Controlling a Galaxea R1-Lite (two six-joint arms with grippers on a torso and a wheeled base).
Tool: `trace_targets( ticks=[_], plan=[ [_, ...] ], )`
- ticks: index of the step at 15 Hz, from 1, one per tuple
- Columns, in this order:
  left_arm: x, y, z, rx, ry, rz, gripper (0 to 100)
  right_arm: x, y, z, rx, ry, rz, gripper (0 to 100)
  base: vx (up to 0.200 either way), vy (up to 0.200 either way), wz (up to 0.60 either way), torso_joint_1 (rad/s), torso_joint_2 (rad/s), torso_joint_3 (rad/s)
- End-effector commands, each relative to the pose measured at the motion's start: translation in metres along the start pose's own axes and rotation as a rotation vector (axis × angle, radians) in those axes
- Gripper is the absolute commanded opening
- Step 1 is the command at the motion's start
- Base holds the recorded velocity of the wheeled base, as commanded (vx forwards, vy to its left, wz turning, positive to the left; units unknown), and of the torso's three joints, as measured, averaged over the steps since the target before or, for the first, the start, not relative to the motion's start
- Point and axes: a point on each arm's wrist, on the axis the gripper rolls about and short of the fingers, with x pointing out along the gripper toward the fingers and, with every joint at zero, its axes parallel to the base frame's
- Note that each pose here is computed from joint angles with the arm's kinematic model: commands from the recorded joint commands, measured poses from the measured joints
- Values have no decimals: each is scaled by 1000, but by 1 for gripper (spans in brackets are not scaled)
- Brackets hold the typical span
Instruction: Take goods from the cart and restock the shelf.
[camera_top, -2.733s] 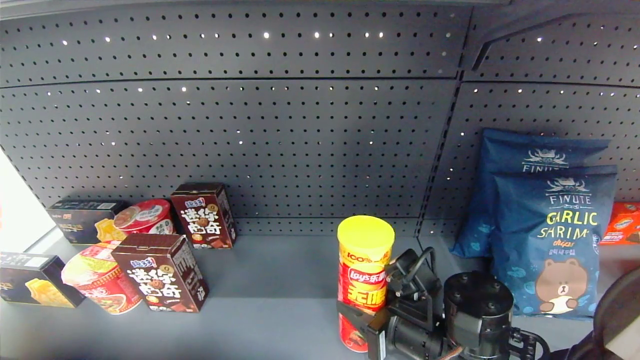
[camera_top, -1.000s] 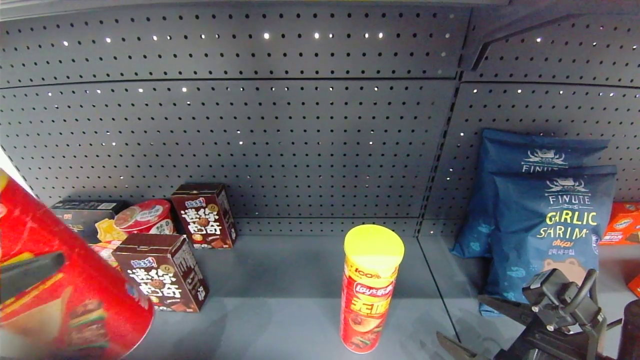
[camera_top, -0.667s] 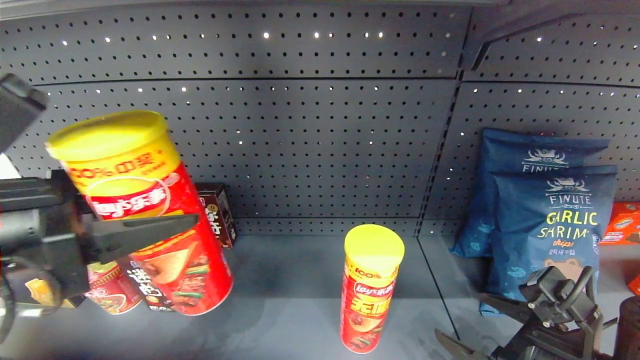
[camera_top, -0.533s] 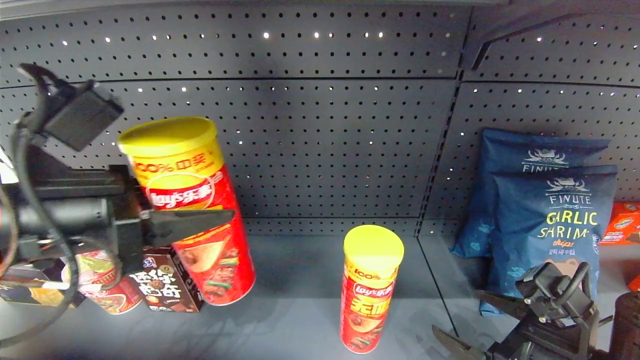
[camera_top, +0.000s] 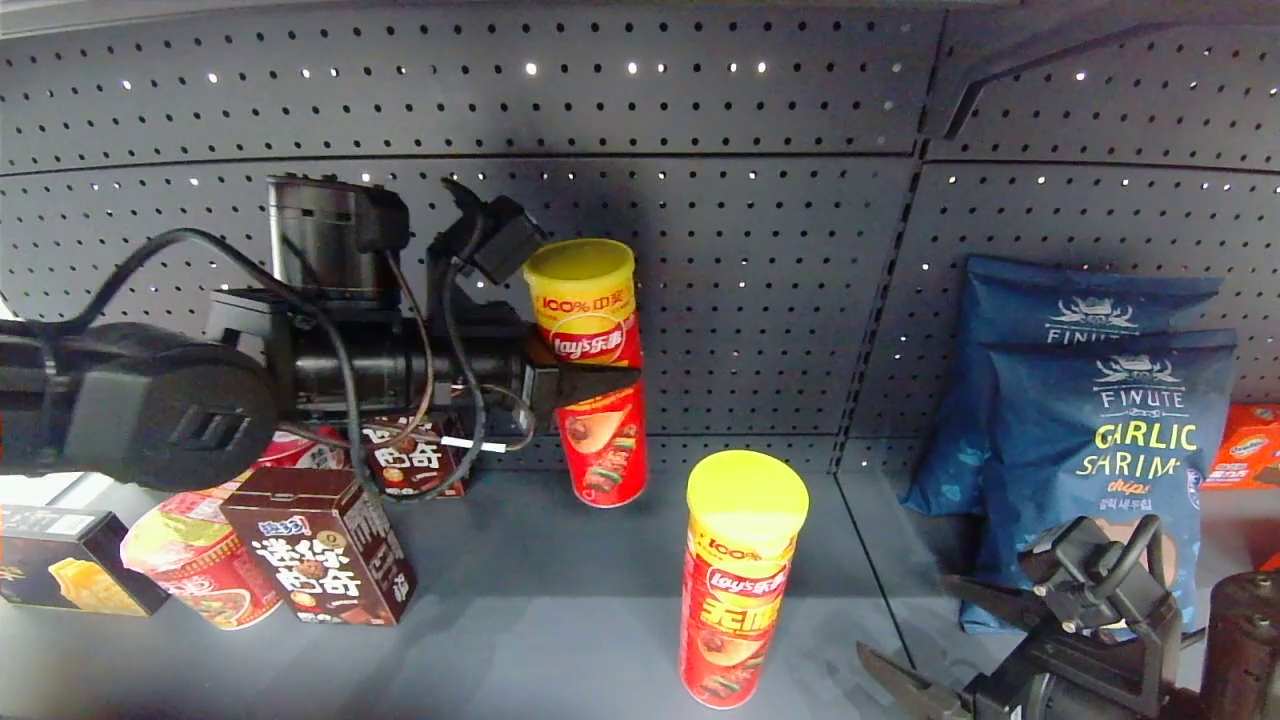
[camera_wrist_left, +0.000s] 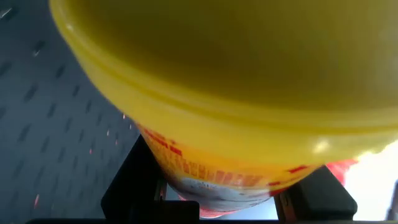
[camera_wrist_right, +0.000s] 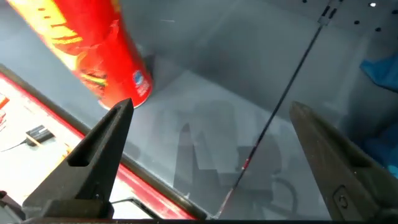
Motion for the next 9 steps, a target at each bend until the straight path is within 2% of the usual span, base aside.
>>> trace_targets(
  ticks=[1,4,9],
  plan=[
    [37,17,-21,-20,26,-32,0,0,-1,0,1,0,-3,100,0,0,0,0,0,0],
    [61,17,-33,-28,51,-62,0,2,-4,3,9,-7,-20,100,0,0,0,0,0,0],
    [82,21,-41,-26,56,-79,0,6,-8,7,17,-18,-35,100,0,0,0,0,0,0]
  ],
)
